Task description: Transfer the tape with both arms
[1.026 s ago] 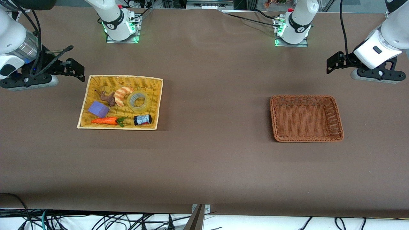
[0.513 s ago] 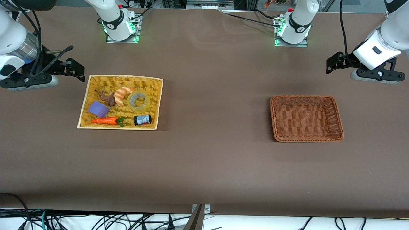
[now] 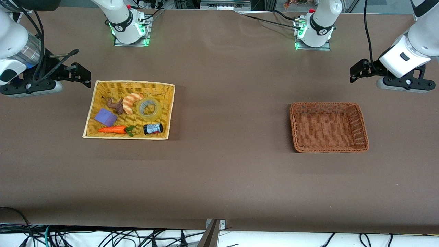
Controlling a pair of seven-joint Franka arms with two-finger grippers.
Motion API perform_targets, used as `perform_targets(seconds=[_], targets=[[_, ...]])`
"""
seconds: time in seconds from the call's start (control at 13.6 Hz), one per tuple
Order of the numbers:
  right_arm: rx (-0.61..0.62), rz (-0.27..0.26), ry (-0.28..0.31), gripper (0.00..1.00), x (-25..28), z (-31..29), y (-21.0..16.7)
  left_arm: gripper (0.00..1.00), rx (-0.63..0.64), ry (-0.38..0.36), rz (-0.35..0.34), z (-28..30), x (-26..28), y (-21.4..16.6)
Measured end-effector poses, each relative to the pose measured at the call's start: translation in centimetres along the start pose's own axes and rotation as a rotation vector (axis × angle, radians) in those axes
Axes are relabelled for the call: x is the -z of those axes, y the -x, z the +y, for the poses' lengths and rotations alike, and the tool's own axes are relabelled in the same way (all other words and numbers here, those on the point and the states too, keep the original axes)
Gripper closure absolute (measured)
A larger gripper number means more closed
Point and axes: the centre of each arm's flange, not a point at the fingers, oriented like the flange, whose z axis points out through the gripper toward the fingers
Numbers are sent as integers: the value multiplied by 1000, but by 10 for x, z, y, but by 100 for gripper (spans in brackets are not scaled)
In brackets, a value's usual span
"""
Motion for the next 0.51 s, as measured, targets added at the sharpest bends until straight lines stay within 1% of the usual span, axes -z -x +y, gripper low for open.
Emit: perform_targets(seconds=[0.51], targets=[[0, 0, 0, 0, 0, 0, 0, 0, 1, 1, 0, -1, -1, -3]])
